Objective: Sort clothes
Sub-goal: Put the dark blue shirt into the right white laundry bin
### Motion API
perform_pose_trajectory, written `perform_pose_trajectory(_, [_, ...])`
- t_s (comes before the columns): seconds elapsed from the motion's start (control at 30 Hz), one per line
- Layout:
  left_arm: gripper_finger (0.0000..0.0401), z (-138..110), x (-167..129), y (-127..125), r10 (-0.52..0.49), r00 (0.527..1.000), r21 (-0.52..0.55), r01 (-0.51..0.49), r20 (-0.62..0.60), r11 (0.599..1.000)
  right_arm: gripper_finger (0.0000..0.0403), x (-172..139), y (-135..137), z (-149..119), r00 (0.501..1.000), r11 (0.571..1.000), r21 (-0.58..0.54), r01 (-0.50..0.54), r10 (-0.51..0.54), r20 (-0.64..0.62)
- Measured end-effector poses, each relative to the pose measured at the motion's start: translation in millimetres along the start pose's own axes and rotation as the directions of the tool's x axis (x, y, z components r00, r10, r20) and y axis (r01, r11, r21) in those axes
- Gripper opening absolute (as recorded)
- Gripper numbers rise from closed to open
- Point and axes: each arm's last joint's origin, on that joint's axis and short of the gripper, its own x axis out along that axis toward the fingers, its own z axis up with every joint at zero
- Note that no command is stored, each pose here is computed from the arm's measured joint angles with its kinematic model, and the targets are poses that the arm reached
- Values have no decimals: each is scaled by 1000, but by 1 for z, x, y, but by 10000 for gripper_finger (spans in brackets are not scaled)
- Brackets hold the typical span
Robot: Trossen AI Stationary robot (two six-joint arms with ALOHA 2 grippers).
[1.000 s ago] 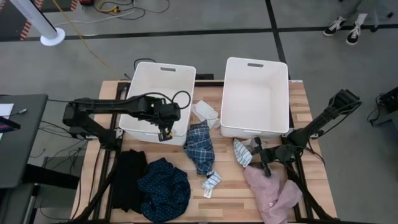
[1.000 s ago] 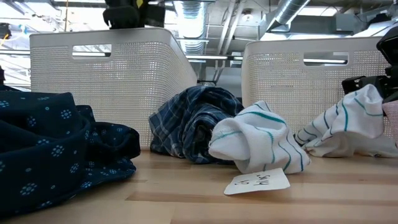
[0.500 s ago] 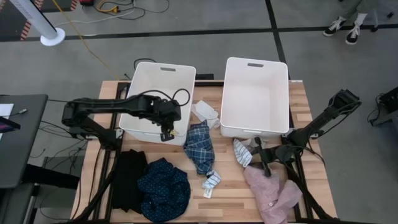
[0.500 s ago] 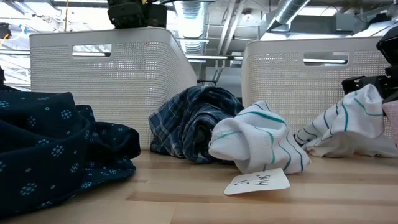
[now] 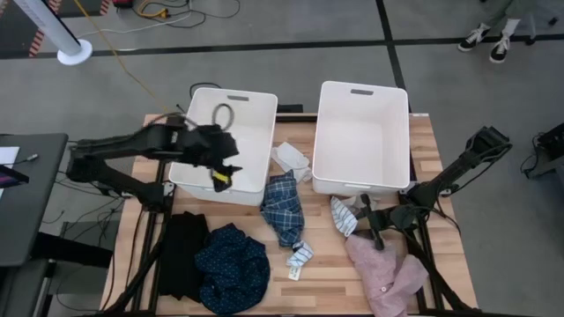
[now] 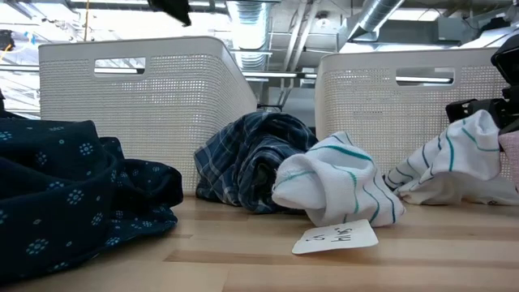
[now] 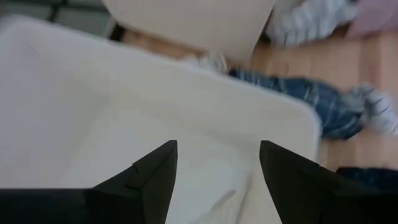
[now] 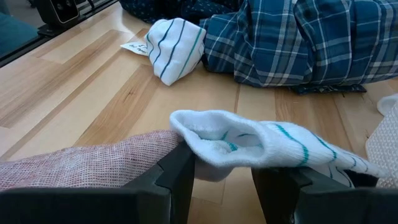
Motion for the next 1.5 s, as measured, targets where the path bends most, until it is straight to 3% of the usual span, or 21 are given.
perform_pose_trajectory(0.27, [224,-14,-69,-5,-102,969,3,104,224,995,169,0,0,0,1000,1000,0,0,0,0])
perform_pose_trajectory(0.6, [224,-39,-106,-23,-324,917,65,318,232,946,169,0,0,0,1000,1000,0,0,0,0])
perform_pose_trajectory(0.77, [224,-43,-106,-49,-413,893,125,395,180,910,169,0,0,0,1000,1000,0,0,0,0])
perform_pose_trajectory(1.0, [224,-54,-95,-108,-424,904,207,405,54,890,169,0,0,0,1000,1000,-1,0,0,0])
perform_pose_trajectory(1.1, [224,-65,-88,-135,-422,906,220,411,5,885,169,0,-1,2,1000,998,-60,6,-5,11])
perform_pose_trajectory(1.27, [224,-92,-73,-168,-379,923,183,384,-63,905,169,2,0,18,997,999,-36,11,-8,73])
perform_pose_trajectory(1.5, [224,-131,-46,-196,-374,926,97,378,-54,921,169,0,2,40,970,999,41,-9,-1,245])
